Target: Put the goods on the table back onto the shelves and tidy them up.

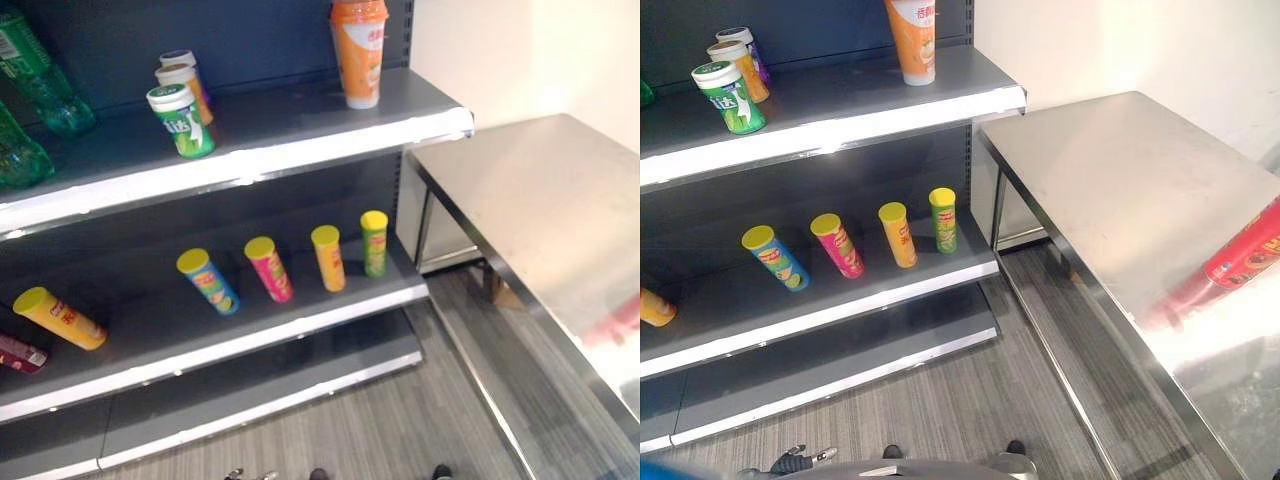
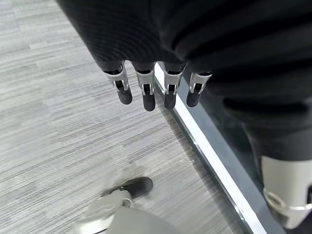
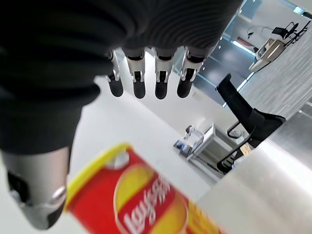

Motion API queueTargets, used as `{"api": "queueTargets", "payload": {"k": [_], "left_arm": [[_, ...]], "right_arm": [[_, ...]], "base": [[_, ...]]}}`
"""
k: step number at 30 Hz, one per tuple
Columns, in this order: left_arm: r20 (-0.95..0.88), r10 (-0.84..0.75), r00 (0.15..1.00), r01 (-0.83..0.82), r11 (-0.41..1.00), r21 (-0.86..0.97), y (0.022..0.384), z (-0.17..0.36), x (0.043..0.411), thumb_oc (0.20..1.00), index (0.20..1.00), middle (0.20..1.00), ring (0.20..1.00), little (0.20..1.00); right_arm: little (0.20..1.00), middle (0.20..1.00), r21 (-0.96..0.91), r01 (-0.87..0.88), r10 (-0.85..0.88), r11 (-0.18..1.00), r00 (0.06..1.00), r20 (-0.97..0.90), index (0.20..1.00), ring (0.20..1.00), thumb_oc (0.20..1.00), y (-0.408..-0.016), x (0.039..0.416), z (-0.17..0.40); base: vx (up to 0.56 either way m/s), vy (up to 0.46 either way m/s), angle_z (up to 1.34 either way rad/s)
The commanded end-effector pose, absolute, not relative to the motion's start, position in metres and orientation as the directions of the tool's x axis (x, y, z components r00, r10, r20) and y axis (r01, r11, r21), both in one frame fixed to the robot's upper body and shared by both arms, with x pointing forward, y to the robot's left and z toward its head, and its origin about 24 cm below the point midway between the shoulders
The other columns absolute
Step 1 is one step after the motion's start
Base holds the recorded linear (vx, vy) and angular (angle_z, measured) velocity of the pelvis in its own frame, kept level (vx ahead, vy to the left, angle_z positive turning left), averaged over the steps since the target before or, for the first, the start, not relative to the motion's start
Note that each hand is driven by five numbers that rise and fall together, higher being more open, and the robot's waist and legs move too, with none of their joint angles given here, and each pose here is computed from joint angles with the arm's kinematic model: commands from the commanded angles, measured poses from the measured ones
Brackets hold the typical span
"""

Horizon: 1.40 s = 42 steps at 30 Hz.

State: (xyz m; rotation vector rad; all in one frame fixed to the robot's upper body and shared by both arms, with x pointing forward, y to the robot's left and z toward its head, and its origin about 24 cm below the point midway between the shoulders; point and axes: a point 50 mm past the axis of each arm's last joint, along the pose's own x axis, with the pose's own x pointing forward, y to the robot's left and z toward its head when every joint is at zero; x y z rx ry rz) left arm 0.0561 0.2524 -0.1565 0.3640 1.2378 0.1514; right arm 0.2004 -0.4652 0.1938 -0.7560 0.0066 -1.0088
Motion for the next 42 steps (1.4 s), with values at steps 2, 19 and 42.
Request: {"api": "queueTargets", "payload": {"k": [2, 19, 42], "left_arm": [[-0.865, 0.353, 0.356, 0.1, 0.906, 0.411, 0.274, -0.149, 0.074, 1.0, 1.0, 1.0, 1.0, 1.0], [-0.874, 0.346, 0.341, 0.122, 0.905, 0.407, 0.271, -0.151, 0.067, 1.0, 1.0, 1.0, 1.0, 1.0], [-0.87, 0.356, 0.342, 0.13, 0.899, 0.419, 0.274, -0.151, 0.067, 1.0, 1.0, 1.0, 1.0, 1.0]], "right_arm": [[1.0, 1.0, -0.572, 0.767, -0.717, 0.292, 0.571, 0.4, 1.0, 1.0, 1.0, -0.465, 0.213, 0.23], [1.0, 1.0, -0.623, 0.733, -0.741, 0.272, 0.572, 0.35, 1.0, 1.0, 1.0, -0.473, 0.226, 0.237], [0.438, 0.438, -0.724, 0.635, -0.74, 0.269, 0.617, 0.266, 0.438, 0.438, 0.438, -0.473, 0.242, 0.239]], "base": [[0.0, 0.0, 0.0], [0.0, 0.0, 0.0], [0.0, 0.0, 0.0]]}}
